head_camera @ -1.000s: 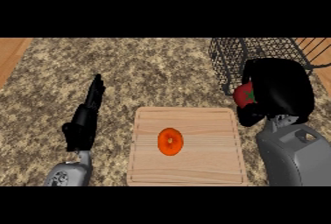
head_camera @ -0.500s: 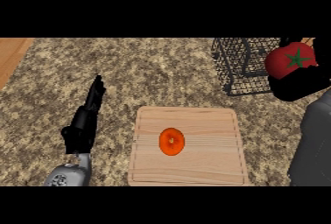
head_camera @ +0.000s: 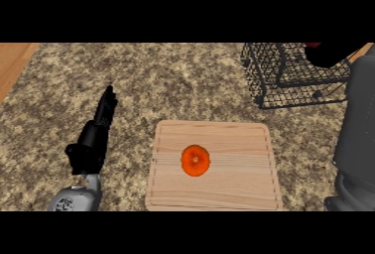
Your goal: Pick the tomato from the cutting board and place it in the tiered basket
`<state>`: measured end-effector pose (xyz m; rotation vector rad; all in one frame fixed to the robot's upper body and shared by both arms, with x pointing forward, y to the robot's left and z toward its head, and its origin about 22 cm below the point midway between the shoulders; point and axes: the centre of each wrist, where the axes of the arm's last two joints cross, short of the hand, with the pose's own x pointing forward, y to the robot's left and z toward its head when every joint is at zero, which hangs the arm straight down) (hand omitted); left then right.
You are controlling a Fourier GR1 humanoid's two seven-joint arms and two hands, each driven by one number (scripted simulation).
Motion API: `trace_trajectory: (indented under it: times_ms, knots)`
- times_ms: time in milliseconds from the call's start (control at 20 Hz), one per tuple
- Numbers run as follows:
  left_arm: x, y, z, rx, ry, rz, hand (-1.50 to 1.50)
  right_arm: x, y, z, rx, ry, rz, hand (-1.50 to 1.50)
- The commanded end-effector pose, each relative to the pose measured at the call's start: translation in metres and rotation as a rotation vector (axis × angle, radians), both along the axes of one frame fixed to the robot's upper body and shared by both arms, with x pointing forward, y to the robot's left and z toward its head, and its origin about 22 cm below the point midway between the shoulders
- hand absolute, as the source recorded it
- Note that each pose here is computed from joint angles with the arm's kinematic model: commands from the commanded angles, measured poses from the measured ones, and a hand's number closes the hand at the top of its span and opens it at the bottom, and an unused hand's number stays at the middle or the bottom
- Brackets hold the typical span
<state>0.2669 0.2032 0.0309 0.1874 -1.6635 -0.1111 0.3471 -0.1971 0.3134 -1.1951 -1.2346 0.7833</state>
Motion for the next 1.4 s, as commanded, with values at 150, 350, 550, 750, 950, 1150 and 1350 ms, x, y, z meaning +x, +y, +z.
trace_trajectory:
  times_ms: [150,350,550,750,950,1150,1350]
  knots:
    - [0.009,-0.006,0.011,-0.009,-0.004,0.007,0.00,0.030,-0.029,-0.016,-0.074,-0.011,-0.051,1.50]
    - [0.013,0.009,0.016,0.005,-0.007,-0.012,0.00,0.054,-0.043,-0.010,-0.098,-0.018,-0.062,1.50]
    - [0.000,-0.006,0.005,-0.010,0.003,-0.029,0.00,0.077,-0.060,-0.042,-0.142,0.012,-0.076,1.50]
    - [0.006,-0.003,-0.004,0.011,0.008,-0.020,0.00,0.087,-0.079,-0.056,0.061,0.033,-0.173,1.50]
    - [0.004,-0.010,0.000,0.007,-0.003,-0.023,0.00,0.091,-0.100,-0.062,0.241,0.027,-0.143,-1.50]
    - [-0.005,-0.008,0.002,0.003,-0.014,-0.010,0.00,0.098,-0.087,-0.082,0.355,-0.041,-0.121,-1.50]
    - [0.000,0.004,0.017,0.004,-0.010,-0.010,0.00,0.084,-0.124,-0.054,0.499,-0.213,-0.181,-1.50]
